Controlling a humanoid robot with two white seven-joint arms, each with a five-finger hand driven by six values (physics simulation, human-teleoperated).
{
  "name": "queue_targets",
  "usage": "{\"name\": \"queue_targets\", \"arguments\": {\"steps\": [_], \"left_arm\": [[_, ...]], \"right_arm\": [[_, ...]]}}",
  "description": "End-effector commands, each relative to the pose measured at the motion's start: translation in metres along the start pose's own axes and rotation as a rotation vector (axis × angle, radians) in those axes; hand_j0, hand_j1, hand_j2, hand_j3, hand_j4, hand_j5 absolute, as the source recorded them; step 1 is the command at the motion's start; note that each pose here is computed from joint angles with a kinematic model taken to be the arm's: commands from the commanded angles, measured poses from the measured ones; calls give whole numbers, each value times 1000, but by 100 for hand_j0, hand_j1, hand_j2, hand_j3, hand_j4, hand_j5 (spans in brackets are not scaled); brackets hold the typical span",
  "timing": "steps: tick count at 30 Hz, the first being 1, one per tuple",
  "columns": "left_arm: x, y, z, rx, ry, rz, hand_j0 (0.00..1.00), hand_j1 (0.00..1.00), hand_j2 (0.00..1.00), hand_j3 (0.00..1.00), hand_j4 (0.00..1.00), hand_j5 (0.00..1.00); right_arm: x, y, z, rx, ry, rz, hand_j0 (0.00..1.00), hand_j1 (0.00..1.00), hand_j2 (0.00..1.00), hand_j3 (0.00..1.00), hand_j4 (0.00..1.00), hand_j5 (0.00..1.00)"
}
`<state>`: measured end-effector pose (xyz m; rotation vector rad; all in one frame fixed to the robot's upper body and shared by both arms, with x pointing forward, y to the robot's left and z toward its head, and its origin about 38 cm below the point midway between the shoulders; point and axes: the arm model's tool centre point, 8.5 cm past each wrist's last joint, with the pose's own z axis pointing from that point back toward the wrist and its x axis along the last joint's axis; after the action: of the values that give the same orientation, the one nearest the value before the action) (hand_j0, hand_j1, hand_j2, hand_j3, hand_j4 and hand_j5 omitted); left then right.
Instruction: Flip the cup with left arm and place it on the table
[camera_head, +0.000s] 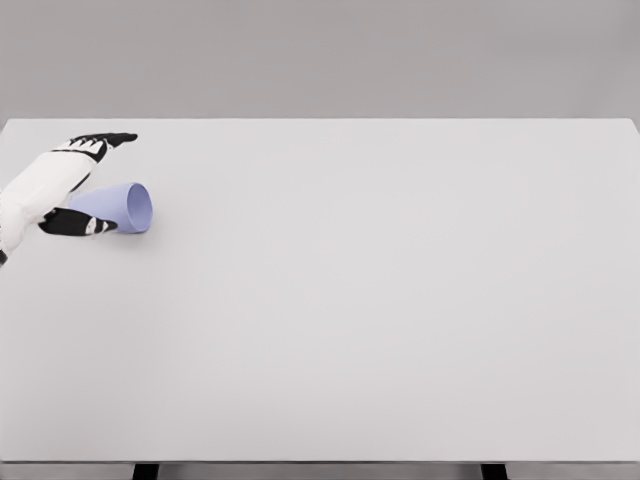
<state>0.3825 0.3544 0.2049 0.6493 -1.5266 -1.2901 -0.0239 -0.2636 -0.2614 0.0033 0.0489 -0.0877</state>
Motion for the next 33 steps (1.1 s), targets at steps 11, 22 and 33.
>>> {"name": "queue_targets", "arguments": {"steps": [11,22,33], "left_arm": [[-9,-25,-2,-104,115,88,100,100,100,100,100,100],[-18,-34,-16,-127,155,100,100,100,100,100,100,100],[-28,-39,-32,-128,186,113,100,100,100,100,100,100]], "right_arm": [[0,0,0,0,0,0,100,100,100,100,100,100],[0,0,0,0,0,0,100,100,100,100,100,100],[0,0,0,0,0,0,100,100,100,100,100,100]]}}
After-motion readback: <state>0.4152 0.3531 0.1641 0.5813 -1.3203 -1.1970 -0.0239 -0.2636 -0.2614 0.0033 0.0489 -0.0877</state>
